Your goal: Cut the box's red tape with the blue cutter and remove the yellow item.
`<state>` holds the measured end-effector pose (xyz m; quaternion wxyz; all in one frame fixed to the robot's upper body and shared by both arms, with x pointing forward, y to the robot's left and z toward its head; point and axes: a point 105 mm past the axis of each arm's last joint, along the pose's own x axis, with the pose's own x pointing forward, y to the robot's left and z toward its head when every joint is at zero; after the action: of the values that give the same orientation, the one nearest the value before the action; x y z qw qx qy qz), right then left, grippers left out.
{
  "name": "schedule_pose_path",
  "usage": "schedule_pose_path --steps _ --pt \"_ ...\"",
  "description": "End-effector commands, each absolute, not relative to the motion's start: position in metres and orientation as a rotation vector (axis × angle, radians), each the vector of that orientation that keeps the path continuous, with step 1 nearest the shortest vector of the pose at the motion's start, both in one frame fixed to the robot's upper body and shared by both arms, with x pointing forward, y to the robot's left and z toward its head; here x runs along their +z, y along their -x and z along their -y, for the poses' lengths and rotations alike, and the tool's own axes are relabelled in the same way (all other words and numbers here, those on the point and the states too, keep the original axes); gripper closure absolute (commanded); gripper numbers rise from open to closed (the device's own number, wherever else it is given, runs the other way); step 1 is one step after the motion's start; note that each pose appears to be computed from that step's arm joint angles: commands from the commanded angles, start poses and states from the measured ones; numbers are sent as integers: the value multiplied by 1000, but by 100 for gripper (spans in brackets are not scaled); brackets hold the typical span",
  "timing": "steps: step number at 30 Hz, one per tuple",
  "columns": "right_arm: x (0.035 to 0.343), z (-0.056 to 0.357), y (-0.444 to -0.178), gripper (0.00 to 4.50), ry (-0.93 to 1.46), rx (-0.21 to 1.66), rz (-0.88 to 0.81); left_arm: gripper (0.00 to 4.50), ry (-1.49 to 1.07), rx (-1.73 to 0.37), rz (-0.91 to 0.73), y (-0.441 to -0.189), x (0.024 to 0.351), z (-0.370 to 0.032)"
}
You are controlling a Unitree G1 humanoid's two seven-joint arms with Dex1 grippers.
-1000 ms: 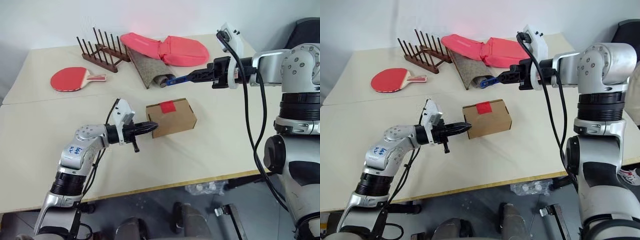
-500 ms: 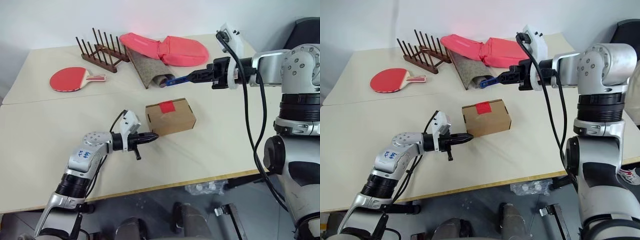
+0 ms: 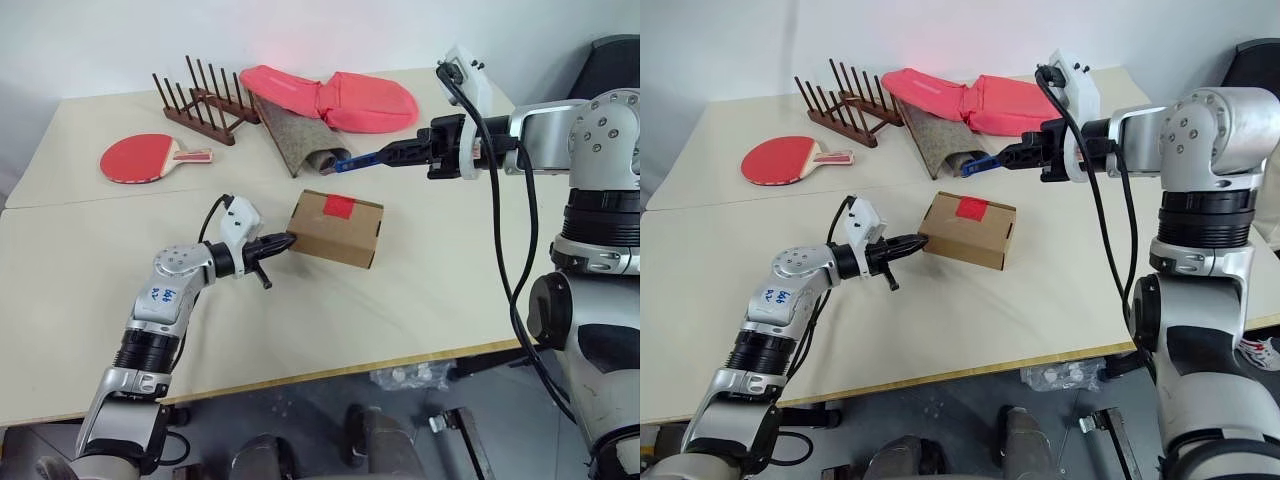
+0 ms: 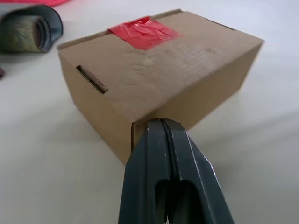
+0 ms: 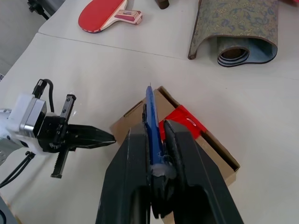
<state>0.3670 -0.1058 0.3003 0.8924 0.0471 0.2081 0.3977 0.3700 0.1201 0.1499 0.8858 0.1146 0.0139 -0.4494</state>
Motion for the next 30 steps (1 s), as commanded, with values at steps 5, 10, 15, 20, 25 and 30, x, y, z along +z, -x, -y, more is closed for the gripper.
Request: schedule_pose_path --steps 5,10,15,20,25,30 --pt "315 110 -363 434 -88 828 -370 450 -225 -920 64 -371 170 -126" --pt "313 112 -362 434 -90 823 -373 450 -159 -904 96 -368 179 -130" --pt "308 117 -363 434 -90 810 -375 450 -137 -869 114 -364 185 -142" --pt "305 120 -364 434 -85 800 -362 450 -138 -840 120 -362 190 -152" --pt "306 120 -364 434 -79 806 -343 450 -137 -829 124 -361 192 -152" --pt "304 122 -364 434 -64 801 -321 450 -146 -839 139 -363 193 -146"
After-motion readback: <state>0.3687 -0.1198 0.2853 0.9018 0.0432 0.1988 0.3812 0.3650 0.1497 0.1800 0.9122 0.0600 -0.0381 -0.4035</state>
